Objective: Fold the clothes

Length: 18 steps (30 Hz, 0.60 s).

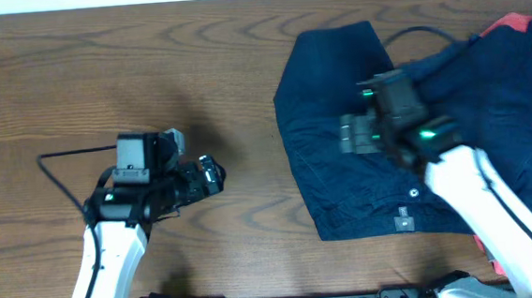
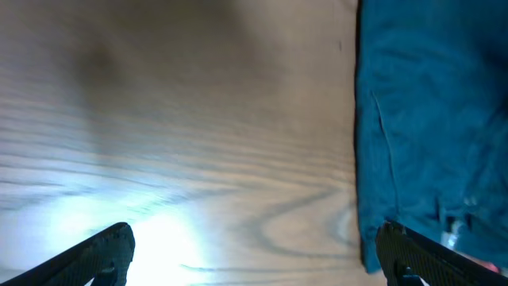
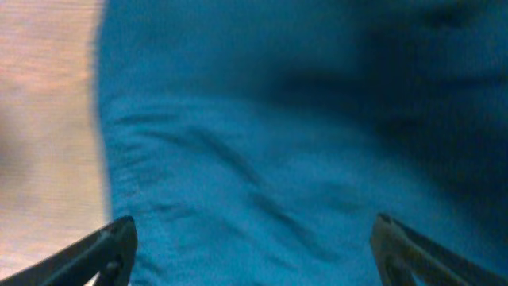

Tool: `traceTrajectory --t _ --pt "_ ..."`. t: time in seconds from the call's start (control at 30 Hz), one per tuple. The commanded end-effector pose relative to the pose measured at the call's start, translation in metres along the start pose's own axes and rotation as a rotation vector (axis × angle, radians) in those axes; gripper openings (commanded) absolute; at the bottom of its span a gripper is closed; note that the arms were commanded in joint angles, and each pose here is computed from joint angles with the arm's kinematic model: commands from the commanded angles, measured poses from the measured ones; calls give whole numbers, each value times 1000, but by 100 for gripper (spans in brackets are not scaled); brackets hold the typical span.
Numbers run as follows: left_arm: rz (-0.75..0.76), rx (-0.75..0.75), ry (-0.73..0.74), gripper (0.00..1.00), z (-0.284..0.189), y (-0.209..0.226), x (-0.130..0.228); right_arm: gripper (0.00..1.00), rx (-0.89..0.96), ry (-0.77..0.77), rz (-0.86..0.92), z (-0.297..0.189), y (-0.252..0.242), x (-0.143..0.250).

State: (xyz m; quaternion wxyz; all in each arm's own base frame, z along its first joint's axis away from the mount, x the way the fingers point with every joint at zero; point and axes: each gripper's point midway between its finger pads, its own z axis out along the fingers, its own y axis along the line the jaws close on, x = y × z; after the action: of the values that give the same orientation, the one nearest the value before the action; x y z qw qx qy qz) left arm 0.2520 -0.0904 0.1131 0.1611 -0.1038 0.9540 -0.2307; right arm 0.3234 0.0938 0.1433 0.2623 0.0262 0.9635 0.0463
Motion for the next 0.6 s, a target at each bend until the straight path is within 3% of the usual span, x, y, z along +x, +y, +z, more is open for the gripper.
traceTrajectory --t 0.0,0.27,0.57 --pt "-13 79 105 98 15 -24 13 99 126 -41 100 -23 -51 -9" --pt "30 144 278 98 66 -75 53 99 254 92 253 -36 -114 25" --pt "-40 125 432 98 120 -118 117 99 288 133 301 -40 -130 36"
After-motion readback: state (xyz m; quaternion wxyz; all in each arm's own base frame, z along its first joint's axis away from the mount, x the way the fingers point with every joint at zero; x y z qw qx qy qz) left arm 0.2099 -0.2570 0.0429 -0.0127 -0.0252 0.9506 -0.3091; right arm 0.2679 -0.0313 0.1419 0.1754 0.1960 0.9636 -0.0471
